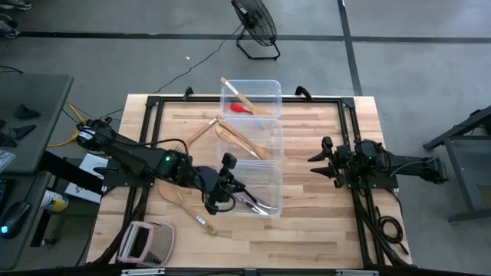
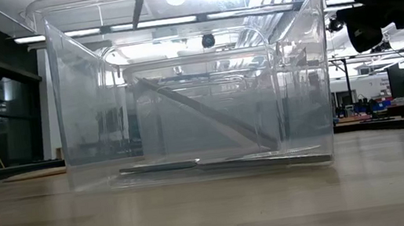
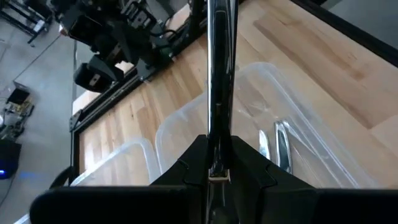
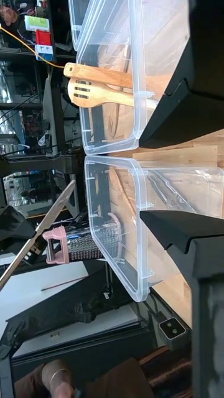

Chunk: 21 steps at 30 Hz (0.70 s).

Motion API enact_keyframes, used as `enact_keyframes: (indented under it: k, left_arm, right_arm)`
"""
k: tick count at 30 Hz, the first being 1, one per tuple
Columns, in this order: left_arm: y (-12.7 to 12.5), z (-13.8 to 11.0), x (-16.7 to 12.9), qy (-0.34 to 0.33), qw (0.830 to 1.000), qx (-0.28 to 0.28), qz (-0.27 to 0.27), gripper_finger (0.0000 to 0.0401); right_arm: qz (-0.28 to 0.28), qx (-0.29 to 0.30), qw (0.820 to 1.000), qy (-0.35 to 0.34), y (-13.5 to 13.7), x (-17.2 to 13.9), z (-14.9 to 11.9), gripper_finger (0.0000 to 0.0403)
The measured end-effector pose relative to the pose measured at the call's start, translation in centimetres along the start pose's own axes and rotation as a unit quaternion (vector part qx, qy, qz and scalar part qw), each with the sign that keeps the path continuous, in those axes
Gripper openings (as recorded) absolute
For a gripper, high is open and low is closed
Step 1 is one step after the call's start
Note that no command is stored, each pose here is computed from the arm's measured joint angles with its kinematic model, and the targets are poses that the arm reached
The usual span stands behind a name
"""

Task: Pick & Place Kitchen Items
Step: Put the silver knife into the bottom transparent bin

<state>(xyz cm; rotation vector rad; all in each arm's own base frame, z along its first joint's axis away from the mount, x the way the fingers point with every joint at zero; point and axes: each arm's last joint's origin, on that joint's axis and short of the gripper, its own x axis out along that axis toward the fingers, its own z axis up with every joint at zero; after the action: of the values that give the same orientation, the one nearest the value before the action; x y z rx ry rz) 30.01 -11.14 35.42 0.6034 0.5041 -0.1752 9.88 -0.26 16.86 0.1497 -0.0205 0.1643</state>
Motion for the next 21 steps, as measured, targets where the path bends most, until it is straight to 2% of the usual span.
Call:
enact_keyframes:
  k: [5,13,16,21]
  left_arm:
    - [1.3,0.6,0.9,0.019,1.000,-0.009,-0.005,0.0038]
    - [2.5,1.0,2.7,0.128,0.989,-0.028,-0.073,0.0038]
    - [2.3,0.7,3.6,0.166,0.981,-0.013,-0.097,0.0038]
    - [1.5,0.5,5.5,0.171,0.978,0.017,-0.122,0.0038]
  right_arm:
    - [0.000,0.000,1.000,0.000,0.0,0.0,0.0,0.0165]
    - [-0.001,0.001,1.000,0.006,0.0,0.1,-0.1,0.0165]
    - [-0.002,0.003,1.000,0.011,-0.1,0.1,-0.2,0.0165]
    - [-0.003,0.004,1.000,0.015,-0.1,0.2,-0.2,0.0165]
